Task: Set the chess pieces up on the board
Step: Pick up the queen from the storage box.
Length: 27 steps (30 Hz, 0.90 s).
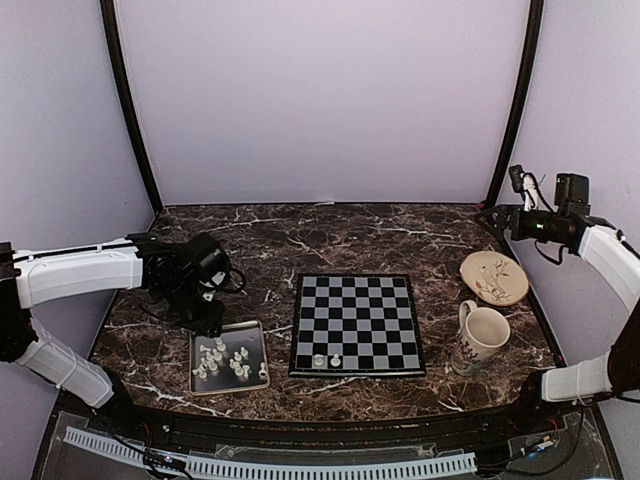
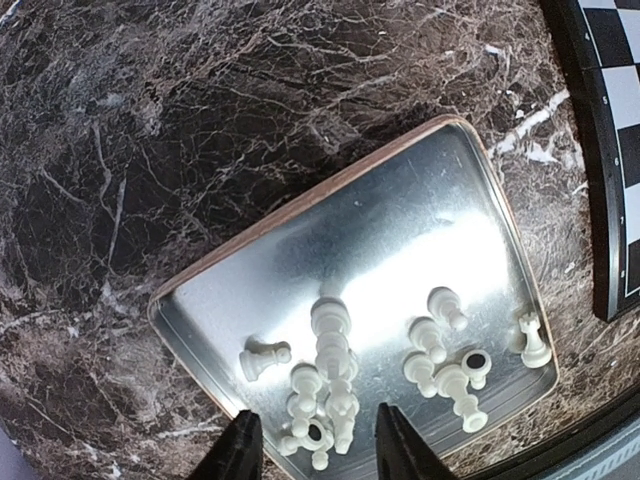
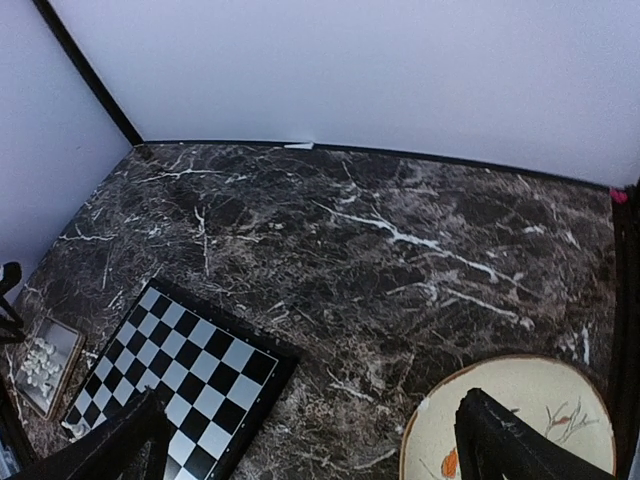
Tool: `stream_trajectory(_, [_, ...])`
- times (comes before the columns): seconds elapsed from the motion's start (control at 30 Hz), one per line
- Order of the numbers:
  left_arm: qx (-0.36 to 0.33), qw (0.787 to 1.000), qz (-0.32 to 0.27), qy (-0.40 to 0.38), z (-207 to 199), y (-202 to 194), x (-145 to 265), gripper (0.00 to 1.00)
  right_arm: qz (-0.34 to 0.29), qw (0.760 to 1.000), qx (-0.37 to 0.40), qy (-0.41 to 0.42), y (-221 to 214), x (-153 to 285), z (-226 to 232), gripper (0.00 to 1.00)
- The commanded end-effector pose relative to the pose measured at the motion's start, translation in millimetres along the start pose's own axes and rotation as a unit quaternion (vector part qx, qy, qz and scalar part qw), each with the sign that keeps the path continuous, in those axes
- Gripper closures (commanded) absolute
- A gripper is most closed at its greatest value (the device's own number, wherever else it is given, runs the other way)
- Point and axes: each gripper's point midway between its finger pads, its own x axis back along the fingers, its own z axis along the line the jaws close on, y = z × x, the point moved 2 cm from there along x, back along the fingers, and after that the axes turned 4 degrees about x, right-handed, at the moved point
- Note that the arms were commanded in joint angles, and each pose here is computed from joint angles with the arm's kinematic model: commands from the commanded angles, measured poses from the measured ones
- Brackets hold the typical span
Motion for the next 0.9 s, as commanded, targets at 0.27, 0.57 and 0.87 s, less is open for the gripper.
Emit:
stream_trajectory(0.27, [-0.003, 0.999, 0.038, -0.01, -7.0, 10.5, -22.8, 0.64, -0.043, 0.988, 0.103, 0.108, -14.4, 2.5, 36.5, 0.02])
stream_trajectory(0.57, [0.002, 0.999, 0.051, 0.0, -3.8, 4.6, -31.8, 0.76, -0.042, 0.987, 0.107, 0.11, -16.8, 2.0, 36.7, 0.03])
stream_trajectory(0.87, [-0.01, 0.998, 0.054, -0.005, -9.5, 11.1, -38.3, 0.88, -0.04, 0.987, 0.11, 0.114, -19.2, 2.2, 38.2, 0.04])
